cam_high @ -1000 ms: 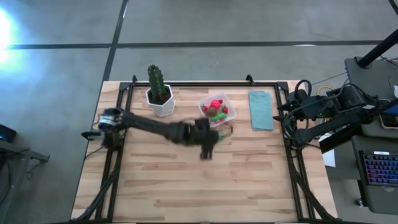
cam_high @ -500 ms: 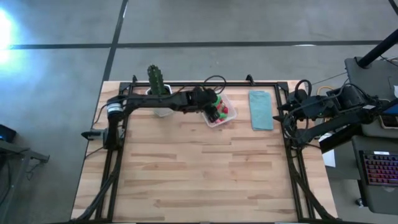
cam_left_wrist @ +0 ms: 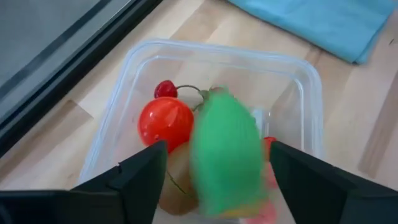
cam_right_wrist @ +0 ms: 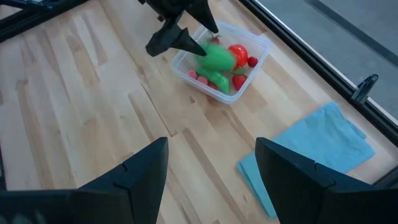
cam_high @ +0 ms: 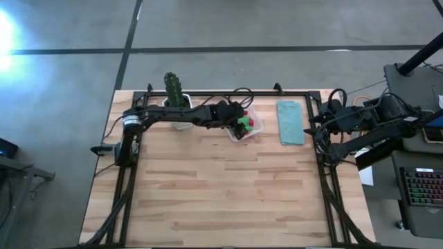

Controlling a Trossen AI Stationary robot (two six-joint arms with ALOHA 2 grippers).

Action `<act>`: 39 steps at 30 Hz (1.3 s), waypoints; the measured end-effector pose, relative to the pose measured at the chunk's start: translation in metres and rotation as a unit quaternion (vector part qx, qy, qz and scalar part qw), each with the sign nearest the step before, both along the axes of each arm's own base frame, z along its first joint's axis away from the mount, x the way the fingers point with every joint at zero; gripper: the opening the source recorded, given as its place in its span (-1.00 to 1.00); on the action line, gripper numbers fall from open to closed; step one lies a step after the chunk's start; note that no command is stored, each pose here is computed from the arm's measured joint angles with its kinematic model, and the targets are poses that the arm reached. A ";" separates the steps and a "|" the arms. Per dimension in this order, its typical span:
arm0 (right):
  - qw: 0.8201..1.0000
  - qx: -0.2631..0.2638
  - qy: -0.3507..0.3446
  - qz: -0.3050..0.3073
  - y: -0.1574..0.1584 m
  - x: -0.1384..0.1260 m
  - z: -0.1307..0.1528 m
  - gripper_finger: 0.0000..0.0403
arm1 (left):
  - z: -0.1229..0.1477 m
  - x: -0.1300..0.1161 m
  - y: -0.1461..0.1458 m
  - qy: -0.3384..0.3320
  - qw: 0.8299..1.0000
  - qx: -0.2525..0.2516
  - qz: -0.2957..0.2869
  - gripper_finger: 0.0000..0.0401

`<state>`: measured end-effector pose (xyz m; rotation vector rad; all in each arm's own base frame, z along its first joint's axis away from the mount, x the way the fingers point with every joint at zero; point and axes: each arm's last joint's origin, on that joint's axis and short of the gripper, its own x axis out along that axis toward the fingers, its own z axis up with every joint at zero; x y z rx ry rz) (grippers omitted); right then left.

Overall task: Pick and placing Produce into tupperware
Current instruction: Return to Home Position

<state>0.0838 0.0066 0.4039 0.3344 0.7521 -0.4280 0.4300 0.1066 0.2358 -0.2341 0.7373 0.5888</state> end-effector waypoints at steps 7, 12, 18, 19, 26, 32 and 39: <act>1.000 0.000 0.000 0.000 0.000 0.000 0.000 0.16 | 0.006 0.002 -0.005 -0.009 1.000 -0.006 -0.010 0.49; 1.000 0.000 0.001 0.000 0.000 0.000 0.000 0.16 | 0.038 0.000 -0.030 -0.052 0.998 -0.004 -0.040 0.49; 0.999 0.012 -0.014 -0.048 -0.002 -0.003 0.000 0.16 | 0.098 -0.026 -0.073 -0.138 0.976 -0.100 -0.137 0.49; 0.998 0.025 -0.017 -0.046 -0.002 -0.004 0.001 0.16 | 0.110 -0.033 -0.081 -0.150 0.970 -0.105 -0.163 0.49; 0.994 0.040 -0.078 0.060 0.003 -0.004 0.013 0.16 | 0.181 -0.097 -0.103 -0.262 0.937 -0.161 -0.167 0.49; 0.987 0.055 -0.113 0.096 0.002 -0.012 0.005 0.16 | 0.187 -0.129 -0.128 -0.295 0.913 -0.113 -0.257 0.49; 0.943 0.077 -0.243 0.213 0.010 -0.006 -0.029 0.16 | 0.118 -0.145 -0.130 -0.378 0.857 -0.147 -0.319 0.49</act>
